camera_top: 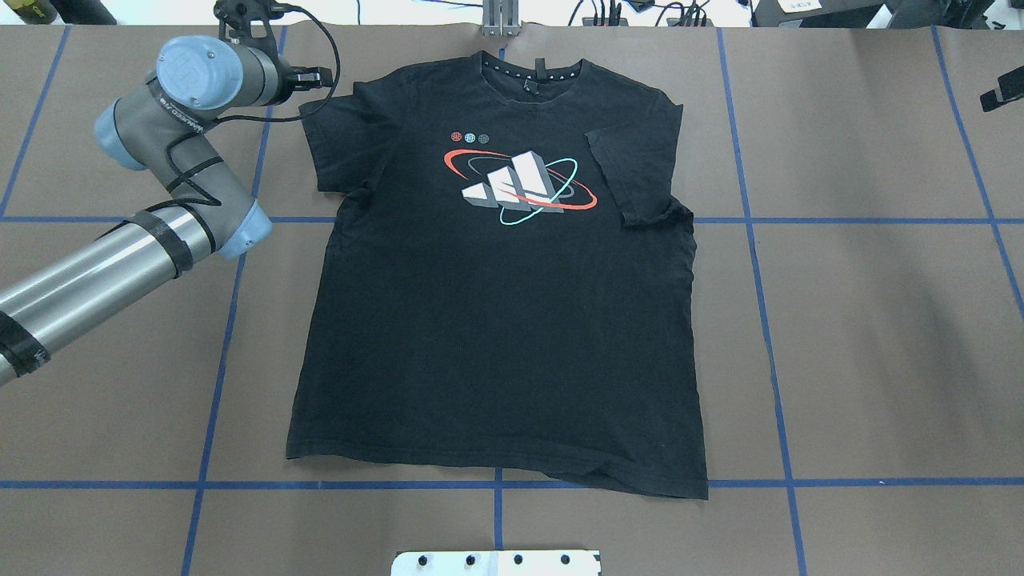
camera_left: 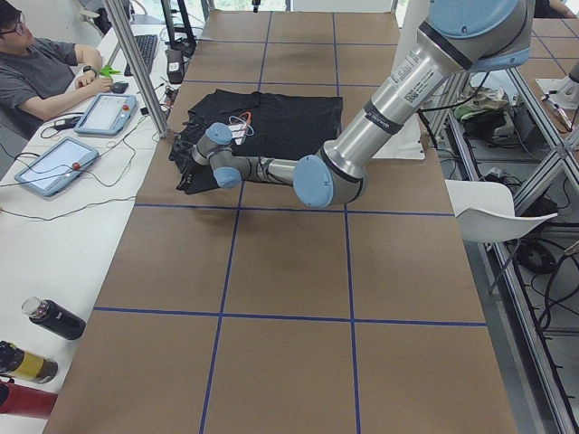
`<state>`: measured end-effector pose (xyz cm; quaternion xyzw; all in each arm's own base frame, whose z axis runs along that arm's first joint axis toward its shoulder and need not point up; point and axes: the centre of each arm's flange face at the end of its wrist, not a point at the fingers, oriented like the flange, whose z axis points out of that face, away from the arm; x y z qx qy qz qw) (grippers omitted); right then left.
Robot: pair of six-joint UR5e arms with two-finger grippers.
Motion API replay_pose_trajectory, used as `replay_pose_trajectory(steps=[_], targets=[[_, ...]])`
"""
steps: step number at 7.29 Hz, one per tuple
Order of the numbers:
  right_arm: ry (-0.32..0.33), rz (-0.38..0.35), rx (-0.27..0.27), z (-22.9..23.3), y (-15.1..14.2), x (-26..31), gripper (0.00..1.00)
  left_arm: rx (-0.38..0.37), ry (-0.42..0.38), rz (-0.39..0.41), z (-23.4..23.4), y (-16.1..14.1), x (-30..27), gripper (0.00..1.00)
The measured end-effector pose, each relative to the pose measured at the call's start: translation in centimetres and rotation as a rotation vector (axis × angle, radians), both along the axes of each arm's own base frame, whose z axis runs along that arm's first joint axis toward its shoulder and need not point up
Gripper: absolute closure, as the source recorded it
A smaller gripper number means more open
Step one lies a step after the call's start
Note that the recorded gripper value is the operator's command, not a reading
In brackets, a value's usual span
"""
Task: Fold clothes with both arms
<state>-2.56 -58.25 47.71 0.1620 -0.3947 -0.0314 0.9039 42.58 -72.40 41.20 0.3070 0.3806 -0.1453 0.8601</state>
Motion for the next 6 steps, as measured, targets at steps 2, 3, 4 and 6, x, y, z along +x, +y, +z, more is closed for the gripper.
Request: replay_pose_trajectory(steps=[2,3,4,6], targets=[[0.003,0.001,0.000,0.0,-0.1,0.0,0.00,-0.004,-0.017,0.021,1.1,0.6,1.2,0.40],[0.004,0.001,0.000,0.0,-0.1,0.0,0.00,0.000,-0.025,0.029,1.8,0.7,1.4,0.41],[0.005,0.000,0.001,-0.1,-0.2,-0.1,0.00,0.003,-0.030,0.033,2.4,0.8,1.5,0.49],[0.005,-0.001,0.003,-0.1,-0.2,-0.2,0.00,0.003,-0.032,0.035,2.8,0.8,1.5,0.62]])
